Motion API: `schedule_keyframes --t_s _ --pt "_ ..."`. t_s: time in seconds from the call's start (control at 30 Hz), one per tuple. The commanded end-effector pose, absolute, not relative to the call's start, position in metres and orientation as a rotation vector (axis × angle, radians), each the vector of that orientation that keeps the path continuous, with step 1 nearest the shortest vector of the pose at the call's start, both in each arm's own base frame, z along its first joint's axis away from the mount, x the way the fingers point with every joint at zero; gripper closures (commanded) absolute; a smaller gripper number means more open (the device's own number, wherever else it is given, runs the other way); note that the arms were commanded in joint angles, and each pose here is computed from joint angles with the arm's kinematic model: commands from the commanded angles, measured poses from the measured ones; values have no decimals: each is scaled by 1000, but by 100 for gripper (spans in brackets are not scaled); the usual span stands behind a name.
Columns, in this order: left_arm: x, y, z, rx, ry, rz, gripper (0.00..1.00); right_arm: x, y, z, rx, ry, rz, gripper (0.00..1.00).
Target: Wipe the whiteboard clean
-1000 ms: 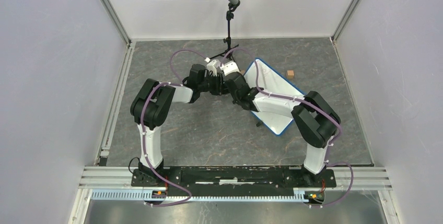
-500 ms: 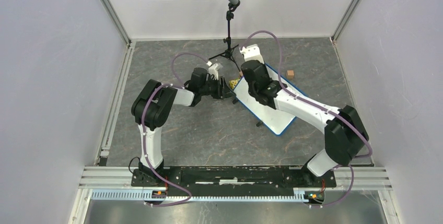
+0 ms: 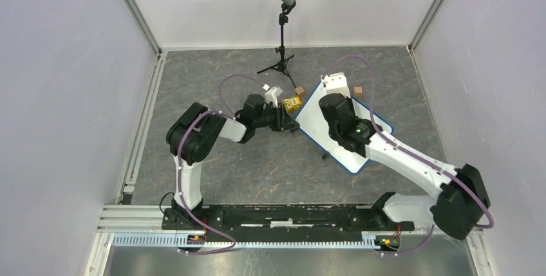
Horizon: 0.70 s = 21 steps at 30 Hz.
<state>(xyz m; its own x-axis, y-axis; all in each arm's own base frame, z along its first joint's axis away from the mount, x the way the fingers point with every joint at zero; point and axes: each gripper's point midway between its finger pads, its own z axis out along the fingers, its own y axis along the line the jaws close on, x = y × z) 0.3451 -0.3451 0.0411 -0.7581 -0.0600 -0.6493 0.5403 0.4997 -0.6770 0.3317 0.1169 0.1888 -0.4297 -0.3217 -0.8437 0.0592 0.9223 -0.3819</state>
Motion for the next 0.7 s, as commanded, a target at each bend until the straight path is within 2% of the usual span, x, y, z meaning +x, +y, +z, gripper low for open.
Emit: schedule_keyframes --t_s 0.0,0.1,0.23,0.3,0.37,0.43,0.5,0.67 --pt "315 -376 75 362 2012 -1390 63 318 112 201 -112 1945 -315 84" --pt "303 -371 68 283 2014 -1383 63 310 109 202 -114 1945 -287 83" --pt "313 -336 66 154 2028 -1275 56 303 103 203 -135 1941 -289 83" --pt "316 -326 77 145 2014 -1229 49 300 101 201 -143 1938 -289 83" --pt "316 -323 92 167 1984 -1208 38 299 100 198 -159 1942 -290 83" --pt "320 -327 105 234 1970 -1199 27 299 100 196 -177 1946 -299 83" --pt "323 -339 115 368 1968 -1220 22 299 101 194 -192 1950 -301 83" --pt "328 -373 119 685 1962 -1332 20 302 108 194 -216 1945 -271 83"
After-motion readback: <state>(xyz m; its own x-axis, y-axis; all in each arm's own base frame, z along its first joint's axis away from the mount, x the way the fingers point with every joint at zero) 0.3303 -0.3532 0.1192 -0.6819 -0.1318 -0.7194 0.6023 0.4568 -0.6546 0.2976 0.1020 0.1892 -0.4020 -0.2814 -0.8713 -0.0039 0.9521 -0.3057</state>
